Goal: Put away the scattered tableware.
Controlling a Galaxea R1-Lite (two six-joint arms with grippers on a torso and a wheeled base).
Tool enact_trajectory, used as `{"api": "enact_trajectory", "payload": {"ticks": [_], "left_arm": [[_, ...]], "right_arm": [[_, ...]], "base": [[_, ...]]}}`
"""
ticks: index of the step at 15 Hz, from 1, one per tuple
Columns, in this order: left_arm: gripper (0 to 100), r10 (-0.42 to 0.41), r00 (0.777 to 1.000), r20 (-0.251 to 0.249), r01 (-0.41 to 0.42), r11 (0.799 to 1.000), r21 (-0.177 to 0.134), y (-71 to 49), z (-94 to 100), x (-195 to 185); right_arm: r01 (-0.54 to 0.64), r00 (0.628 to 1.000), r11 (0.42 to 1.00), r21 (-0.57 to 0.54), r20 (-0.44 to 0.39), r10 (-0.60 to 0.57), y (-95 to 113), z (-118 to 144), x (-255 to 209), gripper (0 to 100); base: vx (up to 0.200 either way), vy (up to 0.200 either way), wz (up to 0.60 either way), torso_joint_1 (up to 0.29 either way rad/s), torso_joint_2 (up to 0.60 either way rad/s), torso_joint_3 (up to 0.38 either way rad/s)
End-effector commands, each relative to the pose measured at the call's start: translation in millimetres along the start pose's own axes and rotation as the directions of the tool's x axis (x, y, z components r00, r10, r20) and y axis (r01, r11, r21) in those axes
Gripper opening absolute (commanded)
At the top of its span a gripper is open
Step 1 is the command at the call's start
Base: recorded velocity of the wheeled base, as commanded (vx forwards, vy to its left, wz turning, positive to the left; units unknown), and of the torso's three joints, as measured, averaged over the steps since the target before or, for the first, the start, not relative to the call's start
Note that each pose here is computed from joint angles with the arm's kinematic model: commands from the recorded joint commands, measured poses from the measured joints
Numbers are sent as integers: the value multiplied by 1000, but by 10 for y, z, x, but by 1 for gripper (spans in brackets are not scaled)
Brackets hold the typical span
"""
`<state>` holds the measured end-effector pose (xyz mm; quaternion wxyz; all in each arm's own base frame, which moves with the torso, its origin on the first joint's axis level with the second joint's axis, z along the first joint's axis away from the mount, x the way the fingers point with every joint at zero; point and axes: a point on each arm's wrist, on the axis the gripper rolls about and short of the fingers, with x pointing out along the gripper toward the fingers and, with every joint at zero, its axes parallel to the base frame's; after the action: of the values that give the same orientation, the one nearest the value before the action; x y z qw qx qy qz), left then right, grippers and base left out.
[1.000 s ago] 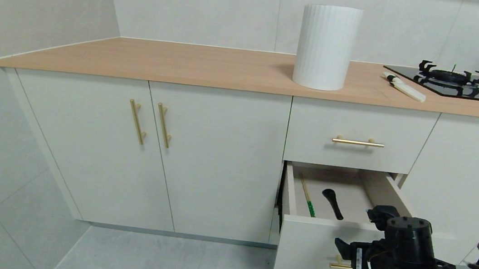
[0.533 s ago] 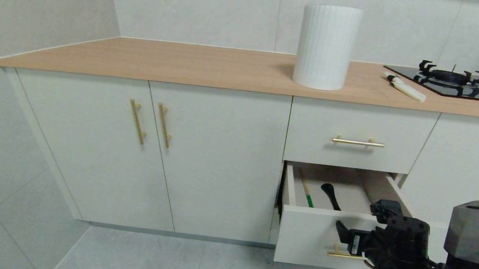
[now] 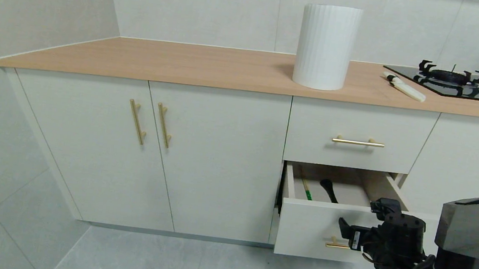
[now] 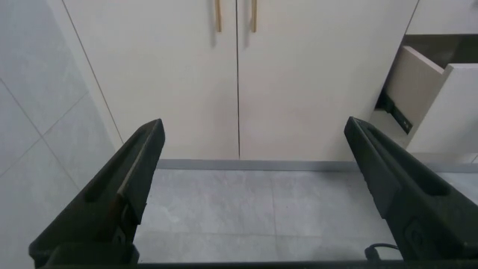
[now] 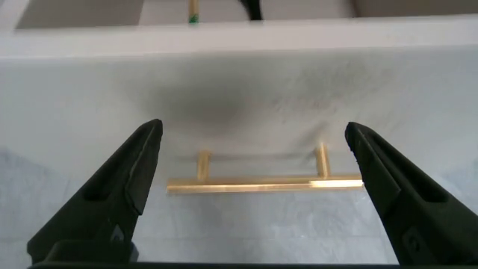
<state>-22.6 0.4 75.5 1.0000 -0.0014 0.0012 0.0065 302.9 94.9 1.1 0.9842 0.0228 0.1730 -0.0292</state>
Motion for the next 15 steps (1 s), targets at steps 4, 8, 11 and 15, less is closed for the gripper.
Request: {"api": "enact_trajectory", "payload": {"ticks": [4, 8, 11, 15], "left_arm": [[100, 1, 1000, -1, -1, 1000, 0, 0, 0, 1], [100, 1, 1000, -1, -1, 1000, 0, 0, 0, 1], [100, 1, 1000, -1, -1, 1000, 0, 0, 0, 1], [100, 1, 1000, -1, -1, 1000, 0, 0, 0, 1]], "right_arm": [[8, 1000, 999, -51, 25, -7, -15, 36, 157, 100], [23, 999, 996, -86, 33, -21, 2, 50, 364, 100], [27, 998, 997, -76, 55, -23, 50, 42, 581, 100], [41, 996, 997, -61, 82, -36, 72, 117, 807, 100]], "base": [[0, 0, 0, 0, 0, 0], [0, 0, 0, 0, 0, 0], [0, 0, 0, 0, 0, 0], [0, 0, 0, 0, 0, 0]]}}
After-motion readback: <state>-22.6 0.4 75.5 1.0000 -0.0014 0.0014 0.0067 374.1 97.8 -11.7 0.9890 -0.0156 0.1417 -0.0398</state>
